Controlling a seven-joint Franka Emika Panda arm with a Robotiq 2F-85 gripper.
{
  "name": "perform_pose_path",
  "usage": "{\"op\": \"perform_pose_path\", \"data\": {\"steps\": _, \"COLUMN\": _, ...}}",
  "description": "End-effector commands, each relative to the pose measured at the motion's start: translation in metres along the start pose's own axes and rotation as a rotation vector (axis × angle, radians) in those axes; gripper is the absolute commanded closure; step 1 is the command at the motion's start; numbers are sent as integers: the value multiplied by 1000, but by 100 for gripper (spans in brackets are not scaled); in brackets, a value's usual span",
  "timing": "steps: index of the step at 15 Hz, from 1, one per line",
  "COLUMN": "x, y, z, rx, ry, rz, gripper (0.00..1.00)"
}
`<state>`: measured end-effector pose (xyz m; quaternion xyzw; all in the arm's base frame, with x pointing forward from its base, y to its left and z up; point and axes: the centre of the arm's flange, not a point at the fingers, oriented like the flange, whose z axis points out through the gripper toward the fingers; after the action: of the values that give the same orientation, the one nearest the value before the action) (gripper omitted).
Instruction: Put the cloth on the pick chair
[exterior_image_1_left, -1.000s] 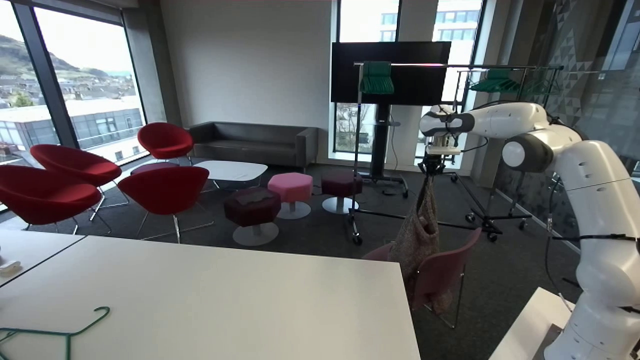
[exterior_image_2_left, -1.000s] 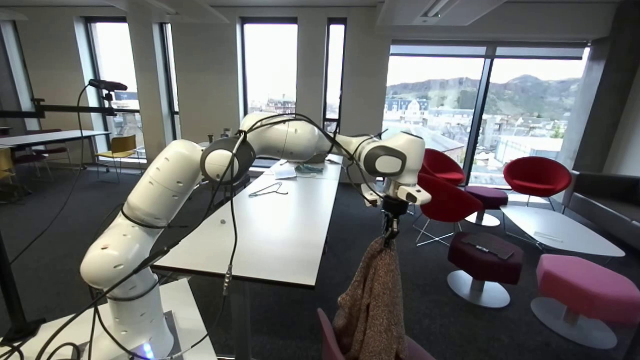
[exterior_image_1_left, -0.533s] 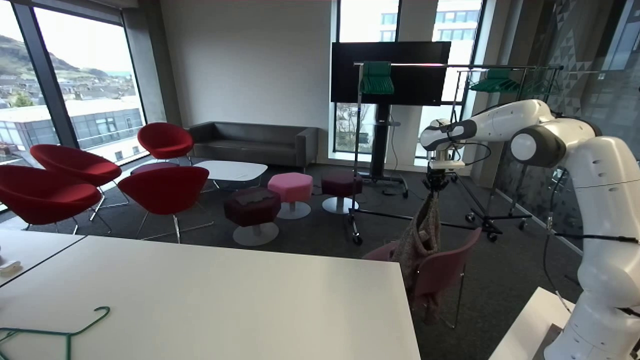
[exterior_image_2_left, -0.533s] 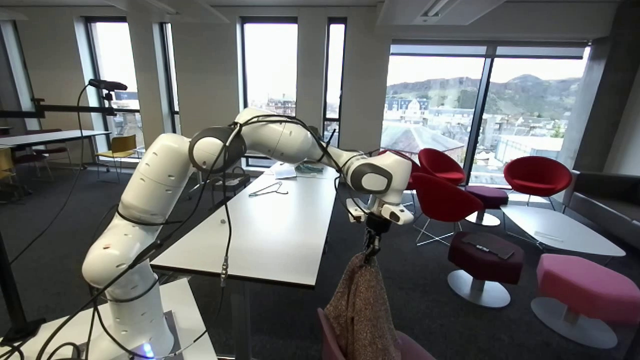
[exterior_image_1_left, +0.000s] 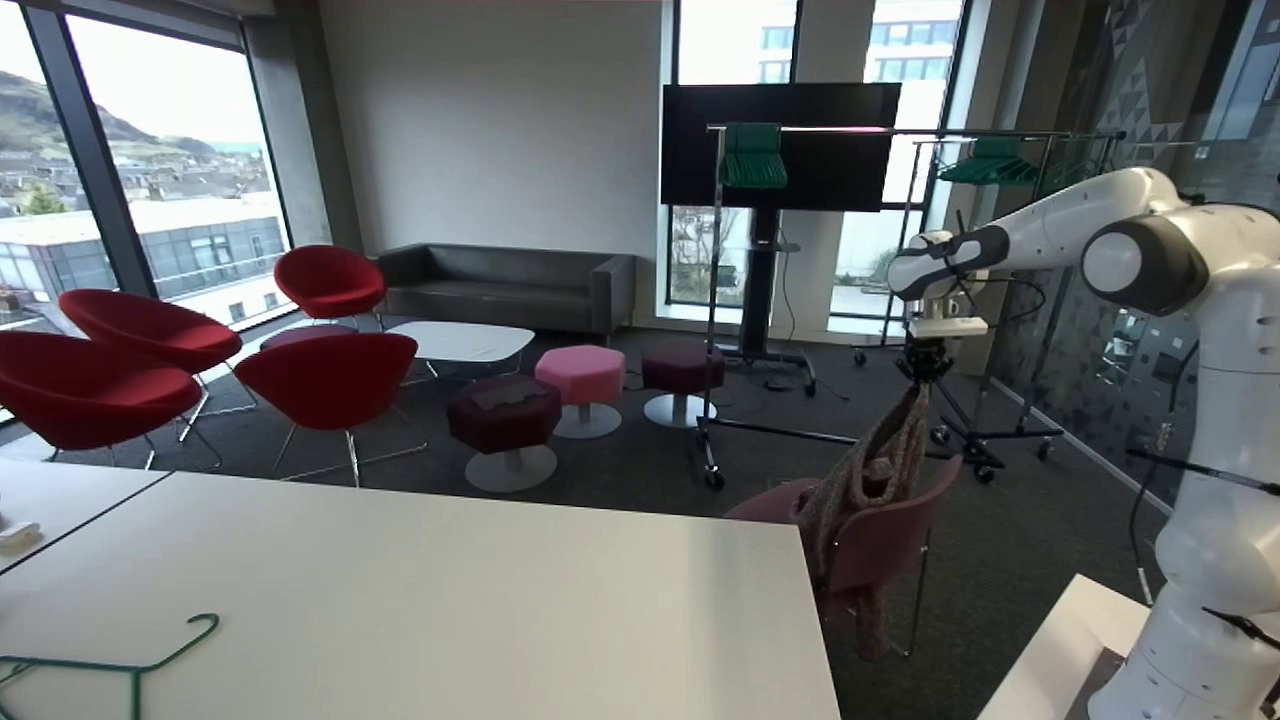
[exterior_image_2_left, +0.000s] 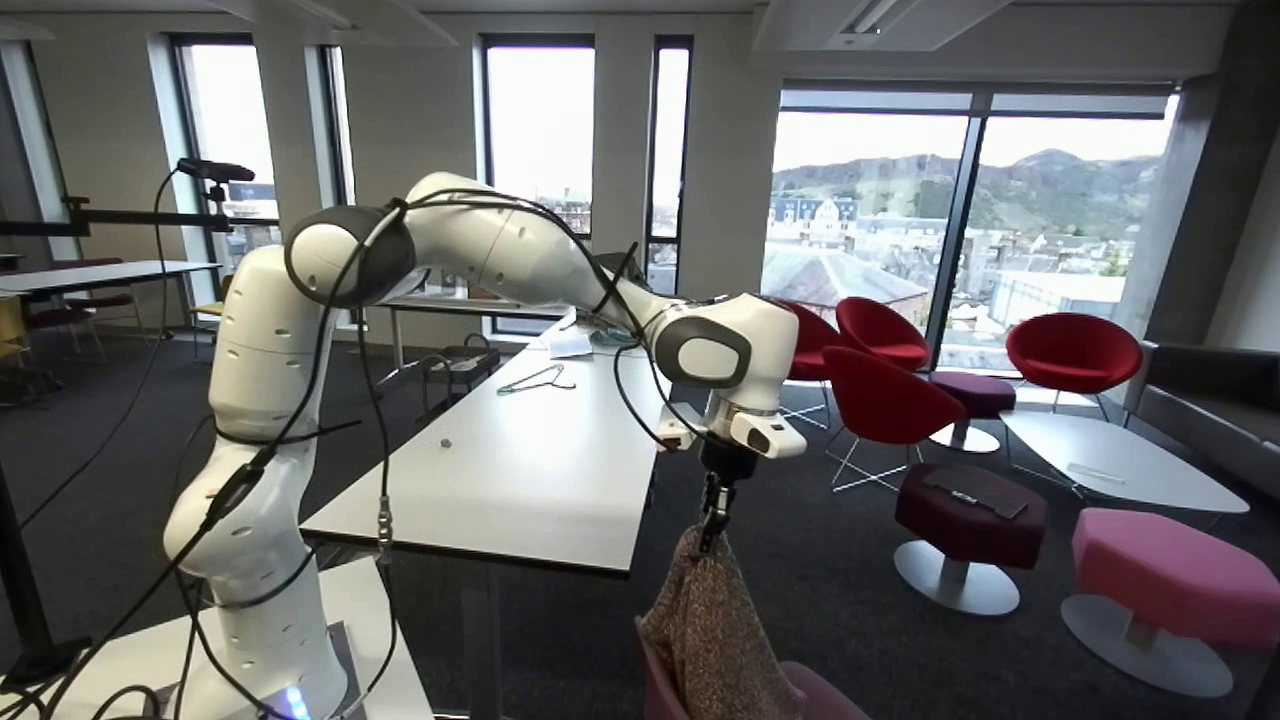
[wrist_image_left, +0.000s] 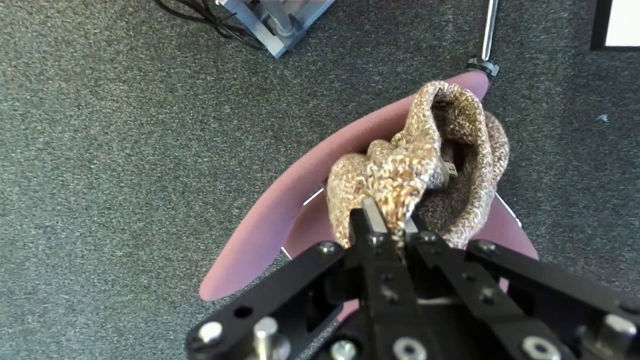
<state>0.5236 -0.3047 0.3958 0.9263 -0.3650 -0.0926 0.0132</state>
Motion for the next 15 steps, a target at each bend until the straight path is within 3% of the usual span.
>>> {"op": "perform_pose_path", "data": {"steps": 1, "x": -61, "y": 31, "z": -14, "rx": -9, "ry": 41, "rz": -19, "gripper": 99}}
{"op": "perform_pose_path", "data": {"steps": 6, "x": -99, "y": 37, "z": -3, "rx": -13, "ry": -12, "rz": -46, "gripper": 99}}
{"op": "perform_pose_path", "data": {"steps": 7, "x": -105, "y": 33, "z": 7, "rx": -42, "ry": -27, "rz": -46, "gripper": 99}}
{"op": "perform_pose_path", "data": {"steps": 15, "x": -148, "y": 46, "z": 132, "rx": -128, "ry": -453, "rz": -181, "gripper": 99}}
